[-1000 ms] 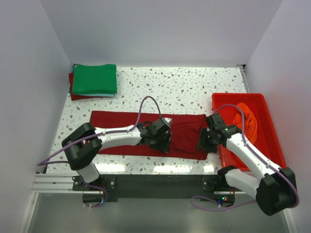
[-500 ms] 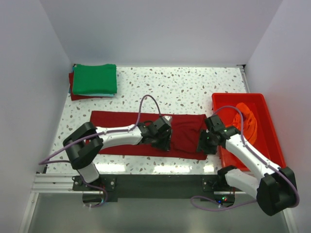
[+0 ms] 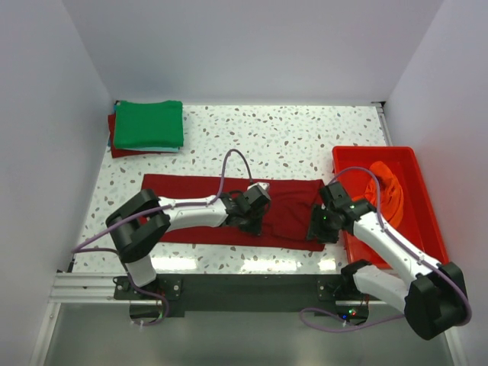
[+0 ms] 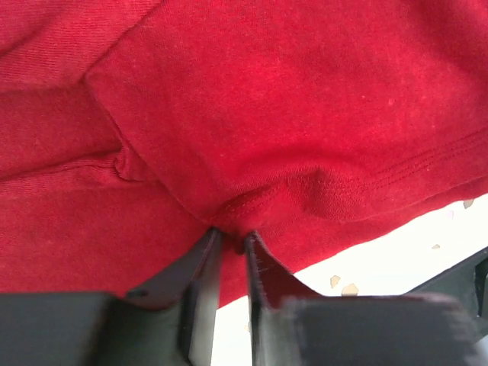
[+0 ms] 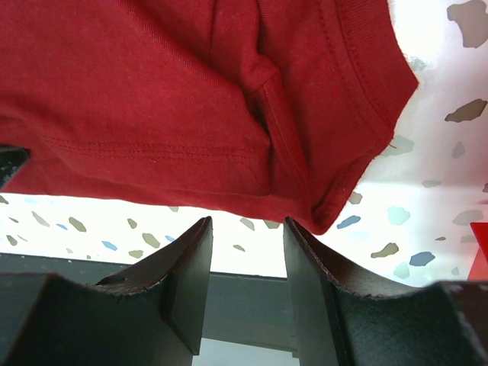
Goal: Fold and stack the t-shirts
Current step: Fold the tshirt
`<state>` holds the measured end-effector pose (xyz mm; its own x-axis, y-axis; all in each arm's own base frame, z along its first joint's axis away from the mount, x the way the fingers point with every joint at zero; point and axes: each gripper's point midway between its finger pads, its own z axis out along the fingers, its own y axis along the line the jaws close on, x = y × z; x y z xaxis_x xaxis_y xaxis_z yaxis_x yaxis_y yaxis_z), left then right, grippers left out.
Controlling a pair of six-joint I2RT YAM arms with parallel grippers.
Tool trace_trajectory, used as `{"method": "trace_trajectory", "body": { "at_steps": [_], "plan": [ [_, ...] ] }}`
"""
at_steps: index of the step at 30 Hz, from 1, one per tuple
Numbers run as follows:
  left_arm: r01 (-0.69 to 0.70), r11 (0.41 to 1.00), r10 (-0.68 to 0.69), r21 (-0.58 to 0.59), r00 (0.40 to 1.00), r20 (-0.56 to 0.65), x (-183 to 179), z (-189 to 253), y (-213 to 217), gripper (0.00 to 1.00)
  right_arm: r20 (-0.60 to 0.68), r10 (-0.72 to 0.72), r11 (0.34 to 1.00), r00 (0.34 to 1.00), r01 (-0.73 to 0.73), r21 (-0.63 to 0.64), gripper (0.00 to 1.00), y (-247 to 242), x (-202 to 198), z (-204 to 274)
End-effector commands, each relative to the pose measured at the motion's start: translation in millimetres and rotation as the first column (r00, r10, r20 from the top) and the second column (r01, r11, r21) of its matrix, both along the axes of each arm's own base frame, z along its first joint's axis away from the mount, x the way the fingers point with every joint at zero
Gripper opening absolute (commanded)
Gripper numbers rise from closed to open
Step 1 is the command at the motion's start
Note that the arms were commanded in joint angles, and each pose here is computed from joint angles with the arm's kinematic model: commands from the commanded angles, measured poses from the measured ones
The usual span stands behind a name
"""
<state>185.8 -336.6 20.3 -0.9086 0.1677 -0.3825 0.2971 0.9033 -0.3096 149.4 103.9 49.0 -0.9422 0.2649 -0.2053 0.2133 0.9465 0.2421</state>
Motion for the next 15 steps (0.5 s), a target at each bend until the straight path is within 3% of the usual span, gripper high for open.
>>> {"method": "trace_trajectory", "body": {
  "at_steps": [1, 8, 15],
  "plan": [
    [-0.023, 0.999, 0.025, -0.034, 0.998, 0.06, 16, 13, -13, 0.2, 0.016, -0.008, 1.0, 1.0, 0.008, 0.0, 0.45, 2, 3, -2],
    [-0.016, 0.998, 0.02, -0.054, 0.998, 0.066, 12, 17, -9, 0.06, 0.032, -0.015, 1.0, 0.999, 0.015, -0.003, 0.45, 3, 8, -3],
    [-0.018, 0.999, 0.021, -0.048, 0.998, 0.059, 8, 19, -4, 0.0, 0.028, -0.015, 1.0, 0.999, 0.015, -0.003, 0.41, 8, 16, -11]
  ]
}}
